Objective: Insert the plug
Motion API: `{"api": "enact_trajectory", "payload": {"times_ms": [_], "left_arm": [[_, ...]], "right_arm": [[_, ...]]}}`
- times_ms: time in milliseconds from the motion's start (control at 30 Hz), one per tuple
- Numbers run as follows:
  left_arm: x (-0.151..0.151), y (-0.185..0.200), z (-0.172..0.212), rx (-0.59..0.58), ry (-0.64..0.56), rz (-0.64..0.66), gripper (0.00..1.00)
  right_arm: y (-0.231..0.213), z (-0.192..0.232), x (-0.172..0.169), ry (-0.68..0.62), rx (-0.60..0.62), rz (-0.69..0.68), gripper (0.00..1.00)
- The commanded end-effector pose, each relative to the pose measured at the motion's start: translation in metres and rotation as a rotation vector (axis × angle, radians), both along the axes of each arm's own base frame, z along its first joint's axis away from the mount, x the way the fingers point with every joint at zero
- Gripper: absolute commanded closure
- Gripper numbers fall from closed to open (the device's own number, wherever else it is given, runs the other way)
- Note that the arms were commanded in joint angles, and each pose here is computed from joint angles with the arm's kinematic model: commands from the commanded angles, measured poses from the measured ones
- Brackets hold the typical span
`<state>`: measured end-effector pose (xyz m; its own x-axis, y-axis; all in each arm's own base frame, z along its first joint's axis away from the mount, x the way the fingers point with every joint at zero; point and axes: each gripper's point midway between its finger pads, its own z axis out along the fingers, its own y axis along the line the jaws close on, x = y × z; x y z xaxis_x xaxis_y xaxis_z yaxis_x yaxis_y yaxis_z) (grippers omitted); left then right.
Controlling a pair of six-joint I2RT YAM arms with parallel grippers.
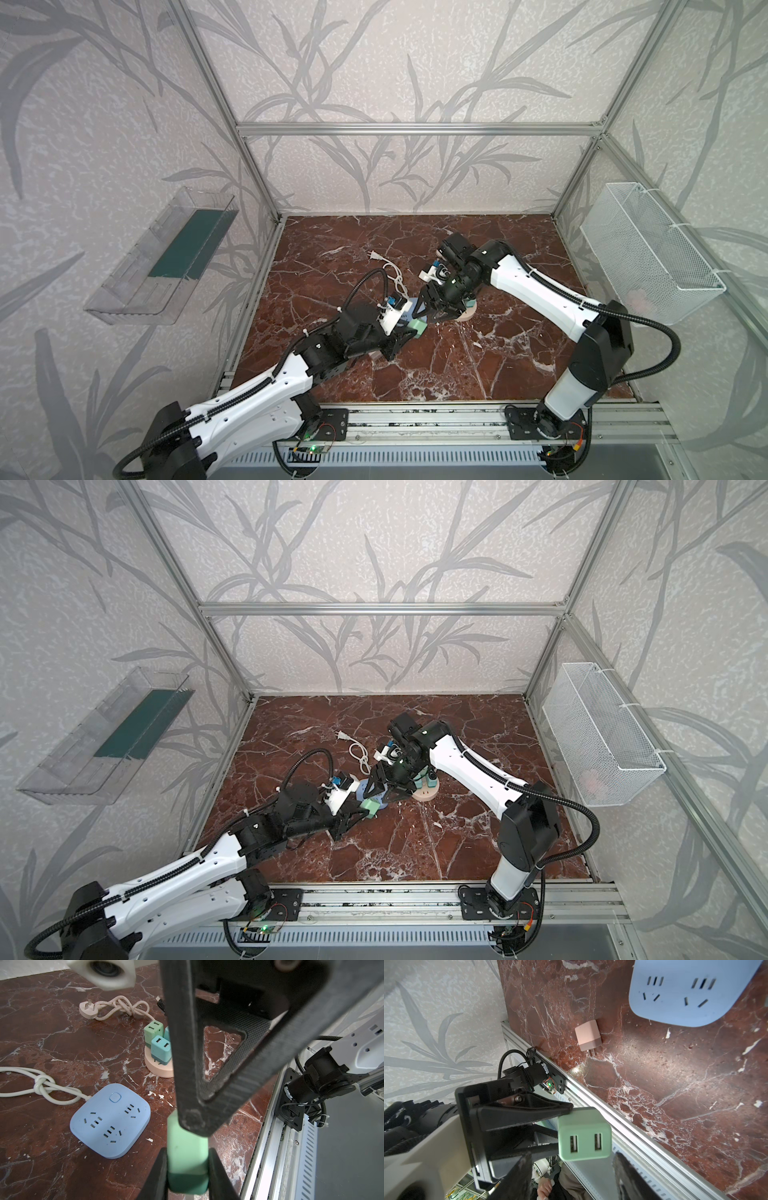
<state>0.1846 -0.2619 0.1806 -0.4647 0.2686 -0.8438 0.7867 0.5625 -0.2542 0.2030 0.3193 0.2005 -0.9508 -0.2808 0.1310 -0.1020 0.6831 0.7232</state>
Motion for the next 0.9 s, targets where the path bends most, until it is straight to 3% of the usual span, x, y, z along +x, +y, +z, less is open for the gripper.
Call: {"api": "enact_trajectory", "payload": {"times_ms": [0, 500, 633, 767, 867], "left_arm": [[0.003, -0.003, 0.020, -0.025, -0.054, -0.005, 1.00], [0.000, -0.005, 0.027, -0.050, -0.051, -0.019, 1.00], [0.000, -0.005, 0.027, -0.050, -0.051, -0.018, 1.00], [0.001, -0.004, 0.026, -0.049, -0.053, -0.007, 1.00], [0.004, -0.002, 0.027, -0.048, -0.058, 0.016, 1.00]], "right_arm": [[0.003, -0.006, -0.006, 0.037, 0.010, 0.010, 0.38], [0.016, -0.017, -0.007, 0.099, 0.082, 0.020, 0.43], [0.017, -0.015, -0.008, 0.098, 0.098, 0.023, 0.50], [0.018, -0.015, -0.010, 0.110, 0.111, 0.024, 0.75], [0.018, -0.015, -0.009, 0.111, 0.118, 0.021, 1.00]]}}
